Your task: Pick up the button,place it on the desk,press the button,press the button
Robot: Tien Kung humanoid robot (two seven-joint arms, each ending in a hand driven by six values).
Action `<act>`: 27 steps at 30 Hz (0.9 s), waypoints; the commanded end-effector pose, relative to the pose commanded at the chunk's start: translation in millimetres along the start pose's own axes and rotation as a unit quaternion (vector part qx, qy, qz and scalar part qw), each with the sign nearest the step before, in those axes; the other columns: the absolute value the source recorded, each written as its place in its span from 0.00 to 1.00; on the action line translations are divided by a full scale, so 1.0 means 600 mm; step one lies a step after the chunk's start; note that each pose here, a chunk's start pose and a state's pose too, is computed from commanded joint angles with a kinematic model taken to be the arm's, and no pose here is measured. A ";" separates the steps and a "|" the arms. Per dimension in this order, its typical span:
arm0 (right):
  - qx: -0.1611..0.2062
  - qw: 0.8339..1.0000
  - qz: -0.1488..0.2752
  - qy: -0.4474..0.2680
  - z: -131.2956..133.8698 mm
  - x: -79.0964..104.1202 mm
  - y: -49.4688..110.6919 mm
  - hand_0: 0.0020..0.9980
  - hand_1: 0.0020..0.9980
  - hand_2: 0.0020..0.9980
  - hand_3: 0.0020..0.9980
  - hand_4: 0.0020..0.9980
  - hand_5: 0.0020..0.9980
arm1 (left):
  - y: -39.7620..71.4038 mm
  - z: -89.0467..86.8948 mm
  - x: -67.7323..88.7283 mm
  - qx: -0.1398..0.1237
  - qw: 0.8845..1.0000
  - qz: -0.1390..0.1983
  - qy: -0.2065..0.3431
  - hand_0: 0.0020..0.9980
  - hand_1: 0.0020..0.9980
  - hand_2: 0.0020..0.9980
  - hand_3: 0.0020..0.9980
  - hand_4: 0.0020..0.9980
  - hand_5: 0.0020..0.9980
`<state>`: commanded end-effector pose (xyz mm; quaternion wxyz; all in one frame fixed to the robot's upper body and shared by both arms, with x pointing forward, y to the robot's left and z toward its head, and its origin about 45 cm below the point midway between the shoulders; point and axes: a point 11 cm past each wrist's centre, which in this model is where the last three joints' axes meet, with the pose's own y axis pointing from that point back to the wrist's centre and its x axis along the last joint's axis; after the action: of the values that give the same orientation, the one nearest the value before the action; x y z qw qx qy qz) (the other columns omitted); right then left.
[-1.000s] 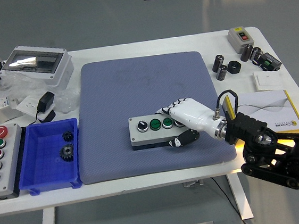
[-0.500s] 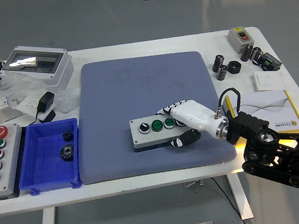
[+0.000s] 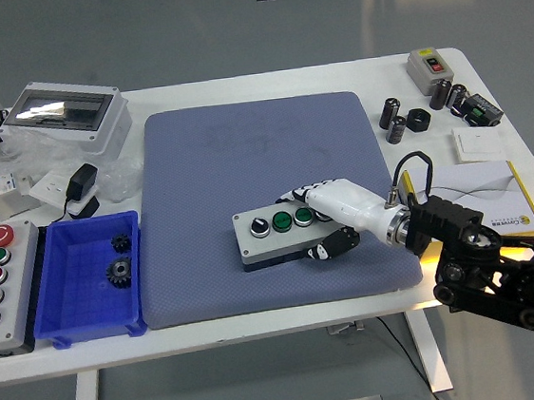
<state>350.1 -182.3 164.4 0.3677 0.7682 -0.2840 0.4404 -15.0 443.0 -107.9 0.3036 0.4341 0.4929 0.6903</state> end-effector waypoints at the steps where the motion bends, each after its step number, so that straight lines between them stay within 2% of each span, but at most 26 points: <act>1: 0.000 1.000 -0.001 -0.001 0.000 0.001 0.000 0.83 0.84 0.86 0.93 0.71 0.11 | 0.000 0.000 0.000 0.000 1.000 0.000 0.000 0.66 0.63 0.62 0.71 0.82 0.26; 10: -0.010 1.000 -0.019 -0.020 0.003 0.005 0.001 0.83 0.85 0.87 0.94 0.71 0.11 | 0.000 0.001 -0.001 -0.002 1.000 -0.002 -0.001 0.66 0.63 0.62 0.71 0.82 0.26; 11: -0.010 1.000 -0.020 -0.022 0.003 0.006 0.001 0.84 0.87 0.89 0.97 0.77 0.14 | 0.000 0.001 -0.002 -0.002 1.000 -0.002 -0.001 0.66 0.63 0.62 0.71 0.82 0.26; 16: -0.012 0.999 -0.023 -0.037 0.004 0.009 0.005 0.84 0.87 0.89 0.97 0.77 0.14 | 0.000 0.001 -0.003 -0.002 1.000 -0.003 -0.001 0.66 0.63 0.62 0.71 0.82 0.26; 17: -0.013 0.999 -0.024 -0.040 0.005 0.009 0.006 0.89 0.91 0.95 1.00 0.81 0.15 | 0.000 0.001 -0.003 -0.002 1.000 -0.004 -0.001 0.66 0.63 0.62 0.71 0.82 0.26; 27: -0.014 0.999 -0.025 -0.045 0.006 0.018 0.013 0.91 0.92 0.97 1.00 0.80 0.15 | 0.000 0.000 -0.004 -0.003 1.000 -0.005 -0.003 0.66 0.63 0.62 0.71 0.82 0.26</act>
<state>350.6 -191.1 175.0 0.3758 0.7890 -0.2875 0.3919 -14.1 441.1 -108.7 0.3095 0.4331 0.4921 0.6888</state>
